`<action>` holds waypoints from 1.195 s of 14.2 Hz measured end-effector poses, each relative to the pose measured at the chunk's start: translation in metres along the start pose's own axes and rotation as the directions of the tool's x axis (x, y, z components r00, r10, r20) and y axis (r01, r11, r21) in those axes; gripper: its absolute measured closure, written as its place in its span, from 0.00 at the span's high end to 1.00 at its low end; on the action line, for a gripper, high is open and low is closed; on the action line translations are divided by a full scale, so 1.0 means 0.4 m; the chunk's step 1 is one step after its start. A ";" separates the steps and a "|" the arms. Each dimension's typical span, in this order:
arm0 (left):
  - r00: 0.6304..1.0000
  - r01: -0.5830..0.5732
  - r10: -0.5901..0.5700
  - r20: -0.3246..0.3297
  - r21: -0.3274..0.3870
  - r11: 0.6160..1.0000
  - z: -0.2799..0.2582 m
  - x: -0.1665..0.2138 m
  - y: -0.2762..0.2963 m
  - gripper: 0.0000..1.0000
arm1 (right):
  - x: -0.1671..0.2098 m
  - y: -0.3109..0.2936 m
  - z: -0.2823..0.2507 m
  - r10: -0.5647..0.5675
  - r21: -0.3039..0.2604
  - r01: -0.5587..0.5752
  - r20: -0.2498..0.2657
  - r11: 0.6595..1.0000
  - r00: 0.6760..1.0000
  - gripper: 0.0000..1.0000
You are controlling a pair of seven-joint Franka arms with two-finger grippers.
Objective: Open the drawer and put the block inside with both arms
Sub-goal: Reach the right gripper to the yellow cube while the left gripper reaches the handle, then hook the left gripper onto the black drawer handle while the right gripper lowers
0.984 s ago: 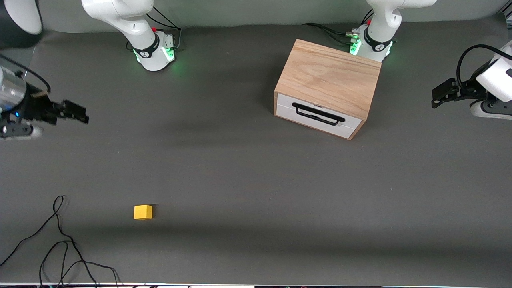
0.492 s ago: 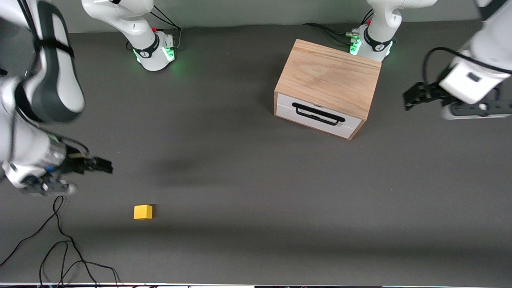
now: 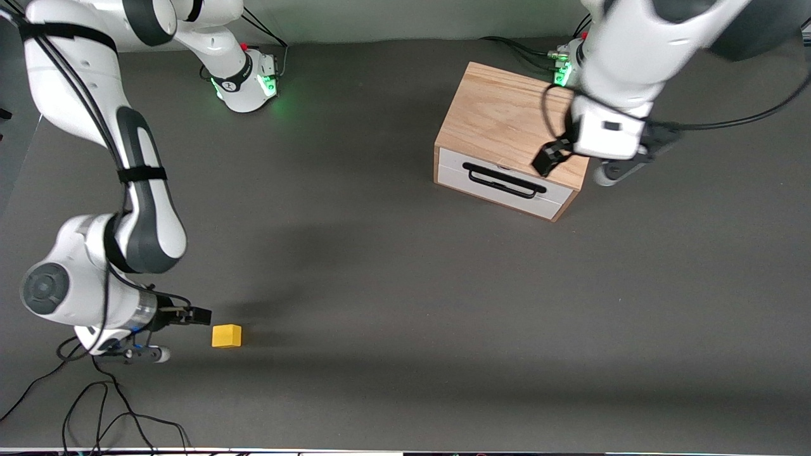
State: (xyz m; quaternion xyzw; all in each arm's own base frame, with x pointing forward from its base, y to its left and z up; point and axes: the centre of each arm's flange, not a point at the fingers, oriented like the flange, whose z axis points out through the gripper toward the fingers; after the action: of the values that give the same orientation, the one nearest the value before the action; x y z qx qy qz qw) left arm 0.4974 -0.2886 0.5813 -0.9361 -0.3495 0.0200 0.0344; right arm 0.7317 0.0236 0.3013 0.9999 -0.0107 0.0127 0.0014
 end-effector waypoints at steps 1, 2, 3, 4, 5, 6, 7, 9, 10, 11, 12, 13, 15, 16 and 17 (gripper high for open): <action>0.996 0.084 -0.084 -0.023 0.024 0.996 0.029 -0.044 0.033 1.00 | 0.007 -0.004 0.039 -0.002 -0.001 0.002 -0.015 1.000 1.000 1.00; 0.986 0.160 -0.157 -0.053 0.044 0.986 0.061 -0.093 0.068 1.00 | 0.012 -0.011 0.077 -0.006 0.000 0.006 -0.024 1.000 1.000 1.00; 0.971 0.229 -0.224 -0.080 0.059 0.972 0.095 -0.139 0.098 1.00 | 0.013 -0.016 0.113 -0.009 0.000 0.009 -0.025 1.000 1.000 1.00; 0.953 0.293 -0.286 -0.097 0.069 0.954 0.126 -0.175 0.123 1.00 | 0.015 -0.019 0.145 -0.010 0.000 0.010 -0.026 1.000 1.000 1.00; 0.940 0.333 -0.325 -0.104 0.075 0.940 0.147 -0.194 0.140 1.00 | 0.018 -0.019 0.170 -0.010 -0.001 0.010 -0.029 1.000 1.000 1.00; 0.932 0.355 -0.346 -0.104 0.080 0.932 0.159 -0.197 0.149 1.00 | 0.019 -0.020 0.187 -0.009 0.001 0.009 -0.029 1.000 1.000 1.00; 0.927 0.369 -0.361 -0.103 0.080 0.926 0.162 -0.188 0.153 1.00 | 0.022 -0.022 0.193 -0.006 0.006 0.006 -0.032 1.000 0.999 1.00; 0.922 0.383 -0.376 -0.091 0.084 0.920 0.164 -0.162 0.149 1.00 | 0.025 -0.033 0.189 -0.006 0.018 0.007 -0.036 1.000 0.999 1.00; 0.923 0.384 -0.379 -0.066 0.096 0.918 0.171 -0.145 0.147 1.00 | 0.027 -0.040 0.186 -0.008 0.022 0.009 -0.039 1.000 0.999 1.00; 0.924 0.383 -0.382 -0.036 0.111 0.917 0.184 -0.119 0.143 1.00 | 0.028 -0.044 0.185 -0.009 0.026 0.010 -0.040 1.000 0.999 1.00; 0.922 0.384 -0.386 -0.007 0.123 0.915 0.204 -0.089 0.141 1.00 | 0.027 -0.047 0.186 -0.007 0.030 0.008 -0.039 1.000 0.999 1.00; 0.920 0.386 -0.391 0.013 0.137 0.912 0.231 -0.065 0.139 1.00 | 0.026 -0.048 0.190 -0.004 0.035 0.005 -0.036 0.999 0.999 1.00; 0.915 0.389 -0.400 0.048 0.154 0.908 0.306 -0.050 0.142 1.00 | 0.023 -0.047 0.206 -0.001 0.037 0.002 -0.027 0.999 1.000 0.99; 0.913 0.388 -0.402 0.065 0.157 0.908 0.345 -0.057 0.147 1.00 | 0.022 -0.046 0.213 0.001 0.039 0.000 -0.023 0.999 1.000 0.99; 0.911 0.388 -0.403 0.082 0.160 0.908 0.376 -0.066 0.150 1.00 | 0.021 -0.045 0.218 0.003 0.039 -0.002 -0.020 0.999 1.000 0.99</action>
State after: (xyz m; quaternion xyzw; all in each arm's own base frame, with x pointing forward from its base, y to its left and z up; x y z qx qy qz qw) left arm 0.5075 -0.3435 0.4269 -0.8383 -0.5312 0.0902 0.0833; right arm 0.7428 0.0411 0.2143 0.9995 -0.0115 0.0230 -0.0182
